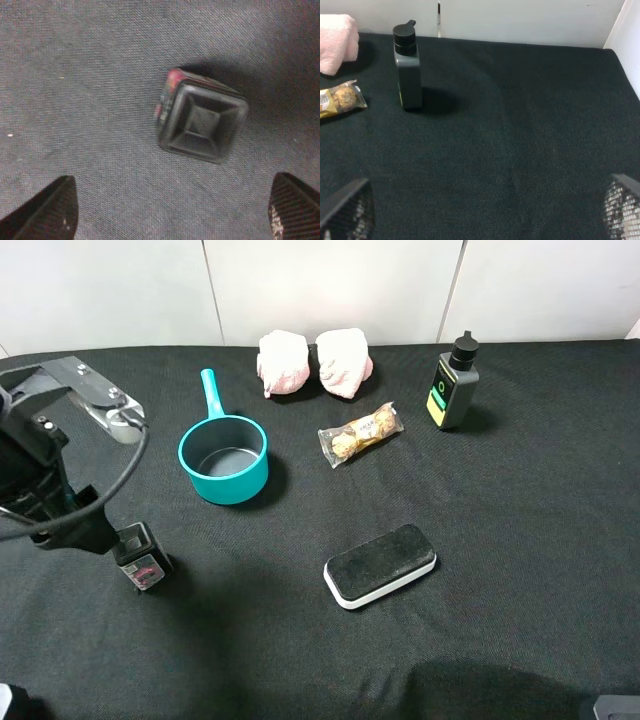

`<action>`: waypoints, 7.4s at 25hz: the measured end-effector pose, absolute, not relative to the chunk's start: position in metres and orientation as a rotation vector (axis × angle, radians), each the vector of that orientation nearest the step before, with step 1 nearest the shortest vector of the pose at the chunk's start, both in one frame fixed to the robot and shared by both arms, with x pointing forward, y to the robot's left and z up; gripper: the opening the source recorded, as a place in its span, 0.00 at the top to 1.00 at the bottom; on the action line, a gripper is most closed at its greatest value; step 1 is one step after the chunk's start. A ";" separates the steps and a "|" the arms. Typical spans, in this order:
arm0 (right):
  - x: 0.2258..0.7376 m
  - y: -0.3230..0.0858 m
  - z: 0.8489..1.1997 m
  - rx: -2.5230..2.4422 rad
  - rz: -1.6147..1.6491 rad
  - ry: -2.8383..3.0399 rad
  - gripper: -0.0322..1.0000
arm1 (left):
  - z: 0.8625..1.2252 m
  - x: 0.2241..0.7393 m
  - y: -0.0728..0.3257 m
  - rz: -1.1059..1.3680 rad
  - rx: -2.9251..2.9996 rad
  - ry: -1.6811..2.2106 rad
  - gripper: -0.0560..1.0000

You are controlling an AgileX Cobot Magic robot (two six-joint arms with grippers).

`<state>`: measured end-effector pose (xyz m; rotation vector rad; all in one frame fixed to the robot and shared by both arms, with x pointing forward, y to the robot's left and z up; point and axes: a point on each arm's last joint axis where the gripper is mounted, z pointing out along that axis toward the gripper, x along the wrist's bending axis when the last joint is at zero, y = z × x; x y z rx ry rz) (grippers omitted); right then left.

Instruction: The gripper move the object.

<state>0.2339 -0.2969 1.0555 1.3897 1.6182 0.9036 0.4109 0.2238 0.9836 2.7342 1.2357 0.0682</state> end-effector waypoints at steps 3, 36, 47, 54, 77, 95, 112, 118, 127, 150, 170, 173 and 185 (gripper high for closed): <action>0.234 -0.297 1.056 1.390 0.904 1.618 0.30 | 0.983 0.407 0.218 0.047 2.767 1.190 0.23; 0.234 -0.297 1.056 1.390 0.904 1.618 0.30 | 0.940 0.433 0.201 -0.051 2.875 1.137 0.23; 0.234 -0.297 1.056 1.390 0.904 1.618 0.30 | 0.920 0.437 0.182 -0.138 2.971 1.057 0.23; 0.234 -0.297 1.056 1.390 0.904 1.618 0.30 | 0.912 0.441 0.177 -0.164 3.005 1.041 0.23; 0.234 -0.297 1.056 1.390 0.904 1.618 0.30 | 0.911 0.441 0.177 -0.170 3.014 1.042 0.23; 0.234 -0.297 1.056 1.390 0.904 1.618 0.30 | 0.911 0.440 0.178 -0.183 3.023 1.043 0.23; 0.234 -0.297 1.056 1.390 0.904 1.618 0.30 | 0.899 0.441 0.177 -0.258 3.058 1.069 0.23; 0.234 -0.297 1.056 1.390 0.904 1.618 0.30 | 0.893 0.441 0.177 -0.288 3.074 1.075 0.23; 0.234 -0.297 1.056 1.390 0.904 1.618 0.30 | 0.893 0.441 0.178 -0.280 3.086 1.064 0.38; 0.234 -0.297 1.056 1.390 0.904 1.618 0.30 | 0.894 0.438 0.179 -0.317 3.099 1.092 0.52; 0.234 -0.297 1.056 1.390 0.904 1.618 0.30 | 0.960 0.460 0.166 -0.207 3.006 1.144 0.52; 0.234 -0.297 1.056 1.390 0.904 1.618 0.30 | 0.973 0.468 0.161 -0.187 2.982 1.177 0.52; 0.234 -0.297 1.056 1.390 0.904 1.618 0.30 | 1.026 0.500 0.156 0.048 2.867 1.375 0.52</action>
